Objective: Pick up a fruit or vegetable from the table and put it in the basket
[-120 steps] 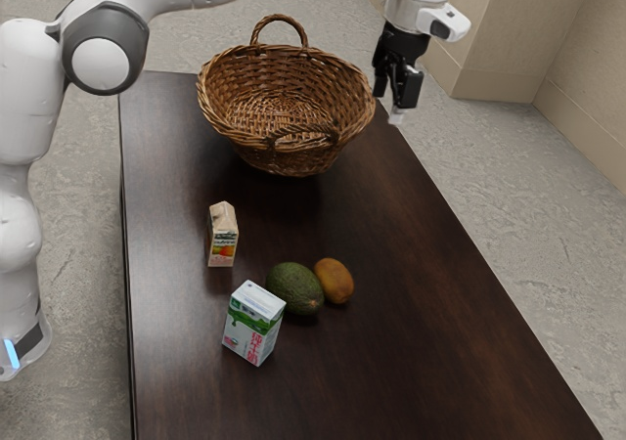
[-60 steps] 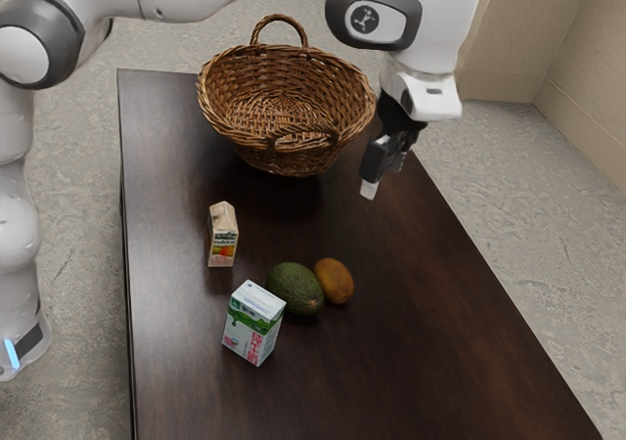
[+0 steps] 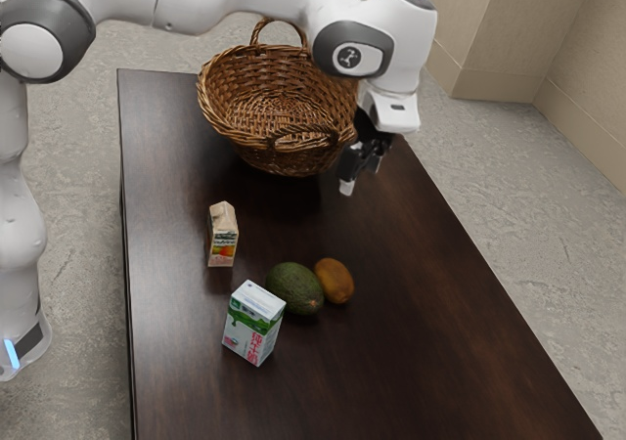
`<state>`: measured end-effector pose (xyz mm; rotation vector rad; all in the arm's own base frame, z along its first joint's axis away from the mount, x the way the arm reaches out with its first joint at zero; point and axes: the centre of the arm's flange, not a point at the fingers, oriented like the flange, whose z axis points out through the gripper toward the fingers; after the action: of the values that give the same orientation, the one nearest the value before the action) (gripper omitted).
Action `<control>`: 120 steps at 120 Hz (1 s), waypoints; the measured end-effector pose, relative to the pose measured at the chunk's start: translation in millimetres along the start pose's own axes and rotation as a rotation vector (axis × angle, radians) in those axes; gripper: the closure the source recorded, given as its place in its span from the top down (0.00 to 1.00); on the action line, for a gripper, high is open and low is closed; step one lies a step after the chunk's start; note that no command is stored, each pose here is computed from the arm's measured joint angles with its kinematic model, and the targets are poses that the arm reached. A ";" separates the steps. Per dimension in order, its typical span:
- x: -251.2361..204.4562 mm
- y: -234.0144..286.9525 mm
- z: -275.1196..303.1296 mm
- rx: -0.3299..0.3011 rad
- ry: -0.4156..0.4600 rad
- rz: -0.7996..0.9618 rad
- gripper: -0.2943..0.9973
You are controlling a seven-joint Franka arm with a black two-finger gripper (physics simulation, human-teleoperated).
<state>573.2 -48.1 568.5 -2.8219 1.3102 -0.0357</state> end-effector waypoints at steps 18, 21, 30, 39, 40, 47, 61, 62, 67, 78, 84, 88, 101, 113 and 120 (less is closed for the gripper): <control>19.2 14.3 14.0 -0.024 -0.004 0.094 0.77; 25.5 22.9 16.9 -0.029 -0.006 0.119 0.77; 44.5 50.1 25.4 -0.044 -0.010 0.192 0.77; 59.5 67.6 28.2 -0.049 -0.003 0.250 0.77; 60.7 68.5 28.6 -0.049 -0.002 0.255 0.77; 64.0 68.5 30.7 -0.052 0.008 0.273 0.77; 50.3 49.4 38.1 -0.058 0.013 0.258 0.77; 48.8 48.4 40.2 -0.060 0.011 0.257 0.77; 42.7 44.7 48.6 -0.067 0.004 0.254 0.77; 37.5 47.4 61.0 -0.076 -0.002 0.265 0.77; 40.4 52.2 63.8 -0.078 0.002 0.280 0.77; 42.7 56.3 66.4 -0.081 0.003 0.292 0.77; 45.9 70.6 71.4 -0.088 0.003 0.323 0.77; 40.6 85.7 78.1 -0.095 -0.004 0.338 0.77; 40.6 93.3 87.7 -0.104 -0.009 0.350 0.77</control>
<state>531.1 -137.8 477.7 -2.6214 1.8318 0.0546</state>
